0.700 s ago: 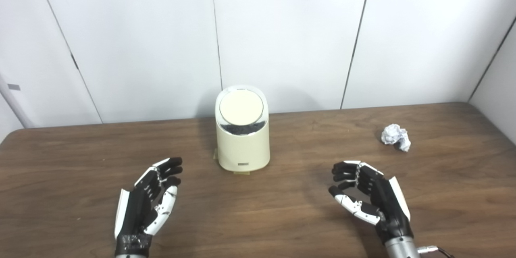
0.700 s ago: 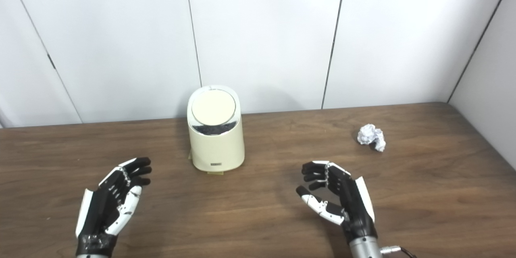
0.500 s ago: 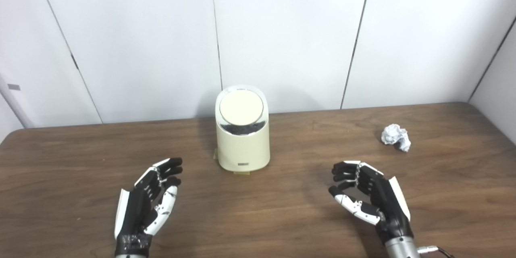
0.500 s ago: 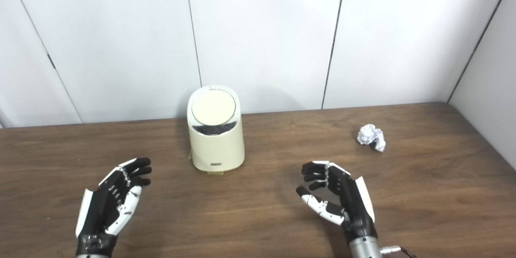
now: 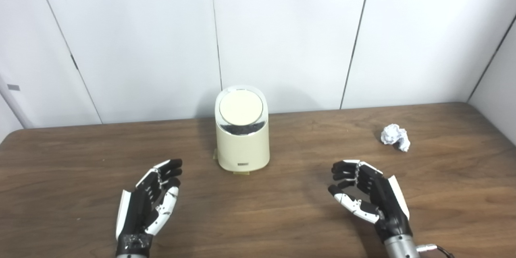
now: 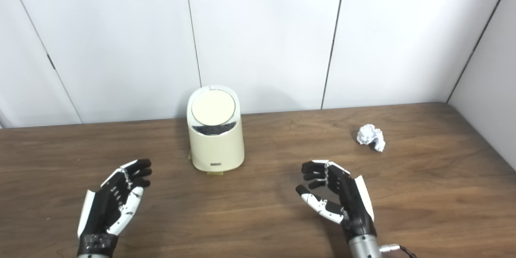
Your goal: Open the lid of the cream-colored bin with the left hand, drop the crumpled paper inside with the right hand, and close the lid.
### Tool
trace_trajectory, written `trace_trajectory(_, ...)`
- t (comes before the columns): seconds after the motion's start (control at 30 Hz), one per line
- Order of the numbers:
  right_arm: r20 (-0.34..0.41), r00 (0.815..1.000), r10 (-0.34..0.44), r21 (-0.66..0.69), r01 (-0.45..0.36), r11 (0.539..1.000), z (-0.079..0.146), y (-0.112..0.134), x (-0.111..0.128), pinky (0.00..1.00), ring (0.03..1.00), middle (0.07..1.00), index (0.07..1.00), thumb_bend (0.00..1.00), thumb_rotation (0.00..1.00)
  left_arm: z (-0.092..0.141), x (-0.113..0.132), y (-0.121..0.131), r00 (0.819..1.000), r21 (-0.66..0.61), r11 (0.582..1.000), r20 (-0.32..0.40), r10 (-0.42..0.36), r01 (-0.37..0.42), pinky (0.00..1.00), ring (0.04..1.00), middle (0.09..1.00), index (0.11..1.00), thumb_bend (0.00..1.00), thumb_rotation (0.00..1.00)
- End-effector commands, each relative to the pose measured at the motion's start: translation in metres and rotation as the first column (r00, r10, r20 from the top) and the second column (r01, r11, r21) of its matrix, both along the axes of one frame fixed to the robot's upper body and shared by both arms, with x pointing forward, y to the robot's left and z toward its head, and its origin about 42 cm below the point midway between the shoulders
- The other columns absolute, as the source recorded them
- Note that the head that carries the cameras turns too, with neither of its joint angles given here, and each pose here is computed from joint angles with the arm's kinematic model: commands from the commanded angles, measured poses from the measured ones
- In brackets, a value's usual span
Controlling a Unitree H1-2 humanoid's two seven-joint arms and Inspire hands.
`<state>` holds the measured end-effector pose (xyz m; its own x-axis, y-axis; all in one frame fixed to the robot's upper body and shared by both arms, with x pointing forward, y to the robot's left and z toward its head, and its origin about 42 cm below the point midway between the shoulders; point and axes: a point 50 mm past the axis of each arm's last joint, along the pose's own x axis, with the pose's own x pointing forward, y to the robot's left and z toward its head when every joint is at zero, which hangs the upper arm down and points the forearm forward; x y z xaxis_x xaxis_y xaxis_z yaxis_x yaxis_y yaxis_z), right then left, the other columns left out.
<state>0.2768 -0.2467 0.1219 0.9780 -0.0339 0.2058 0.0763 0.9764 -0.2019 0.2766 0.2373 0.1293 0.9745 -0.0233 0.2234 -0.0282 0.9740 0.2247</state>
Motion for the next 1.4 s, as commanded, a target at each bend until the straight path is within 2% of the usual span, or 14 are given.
trace_trajectory(0.0, -0.005, 1.000, -0.004, 0.003, 0.004, 1.000, -0.008, 0.000, 0.000, 0.52, 0.614, 0.626, 0.599, 0.28, 0.05, 0.024, 0.019, -0.005, 0.999, 0.062, 0.998, 0.051, 0.005, -0.008, 0.72, 0.813, 0.822, 0.838, 0.64, 0.41)
trace_trajectory(0.03, -0.010, 1.000, -0.005, 0.007, 0.005, 1.000, -0.008, 0.000, 0.000, 0.53, 0.616, 0.628, 0.600, 0.28, 0.06, 0.030, 0.025, -0.007, 0.999, 0.091, 0.996, 0.044, 0.009, -0.013, 0.75, 0.830, 0.840, 0.864, 0.73, 0.42)
trace_trajectory(0.07, -0.012, 1.000, -0.006, 0.010, 0.006, 1.000, -0.008, 0.000, 0.000, 0.53, 0.618, 0.629, 0.601, 0.29, 0.07, 0.035, 0.030, -0.009, 0.999, 0.119, 0.993, 0.036, 0.012, -0.016, 0.76, 0.845, 0.855, 0.884, 0.78, 0.43)
trace_trajectory(0.13, -0.011, 1.000, -0.007, 0.012, 0.007, 1.000, -0.008, 0.001, 0.000, 0.53, 0.620, 0.630, 0.603, 0.28, 0.07, 0.047, 0.041, -0.014, 1.000, 0.155, 0.988, 0.023, 0.021, -0.025, 0.78, 0.867, 0.880, 0.920, 0.84, 0.46)
trace_trajectory(0.3, -0.015, 1.000, -0.012, 0.012, 0.012, 1.000, -0.008, 0.001, 0.001, 0.53, 0.619, 0.629, 0.602, 0.29, 0.06, 0.076, 0.069, -0.025, 0.999, 0.161, 0.986, -0.008, 0.044, -0.042, 0.81, 0.895, 0.911, 0.960, 0.87, 0.53)
trace_trajectory(0.4, -0.008, 1.000, -0.011, 0.009, 0.011, 1.000, -0.009, 0.001, 0.002, 0.53, 0.619, 0.629, 0.601, 0.28, 0.05, 0.091, 0.089, -0.030, 0.997, 0.150, 0.988, -0.054, 0.052, -0.043, 0.83, 0.908, 0.921, 0.972, 0.88, 0.55)
trace_trajectory(0.57, -0.004, 1.000, -0.008, -0.002, 0.008, 1.000, -0.011, 0.001, 0.004, 0.53, 0.616, 0.626, 0.599, 0.28, 0.06, 0.110, 0.120, -0.039, 0.990, 0.139, 0.990, -0.130, 0.047, -0.029, 0.85, 0.946, 0.975, 1.000, 0.90, 0.55)
trace_trajectory(0.6, -0.003, 1.000, -0.007, -0.002, 0.007, 1.000, -0.012, 0.001, 0.005, 0.52, 0.615, 0.626, 0.599, 0.28, 0.05, 0.113, 0.126, -0.041, 0.989, 0.141, 0.990, -0.139, 0.043, -0.023, 0.85, 0.951, 0.988, 1.000, 0.93, 0.53)
trace_trajectory(0.73, -0.004, 1.000, -0.005, 0.015, 0.005, 1.000, -0.013, 0.001, 0.007, 0.52, 0.613, 0.624, 0.598, 0.28, 0.03, 0.118, 0.146, -0.049, 0.986, 0.136, 0.991, -0.167, 0.029, -0.006, 0.84, 0.959, 1.000, 1.000, 0.99, 0.47)
trace_trajectory(0.93, -0.004, 1.000, -0.006, 0.015, 0.006, 1.000, -0.015, 0.003, 0.010, 0.52, 0.607, 0.619, 0.593, 0.28, 0.03, 0.123, 0.165, -0.059, 0.981, 0.157, 0.988, -0.188, 0.039, -0.009, 0.86, 0.979, 1.000, 1.000, 1.00, 0.42)
trace_trajectory(1.07, -0.004, 1.000, -0.005, 0.013, 0.005, 1.000, -0.016, 0.004, 0.010, 0.52, 0.607, 0.620, 0.593, 0.28, 0.04, 0.126, 0.174, -0.065, 0.982, 0.189, 0.982, -0.186, 0.044, -0.008, 0.83, 0.962, 1.000, 1.000, 1.00, 0.36)
trace_trajectory(1.17, -0.002, 1.000, -0.006, 0.002, 0.006, 1.000, -0.016, 0.004, 0.010, 0.51, 0.605, 0.619, 0.593, 0.28, 0.04, 0.126, 0.179, -0.069, 0.983, 0.231, 0.973, -0.175, 0.062, -0.020, 0.79, 0.940, 0.997, 1.000, 1.00, 0.36)
trace_trajectory(1.37, -0.004, 1.000, -0.005, 0.007, 0.005, 1.000, -0.015, 0.005, 0.011, 0.52, 0.604, 0.617, 0.594, 0.28, 0.01, 0.127, 0.187, -0.080, 0.981, 0.249, 0.968, -0.179, 0.071, -0.024, 0.82, 0.955, 1.000, 1.000, 1.00, 0.37)
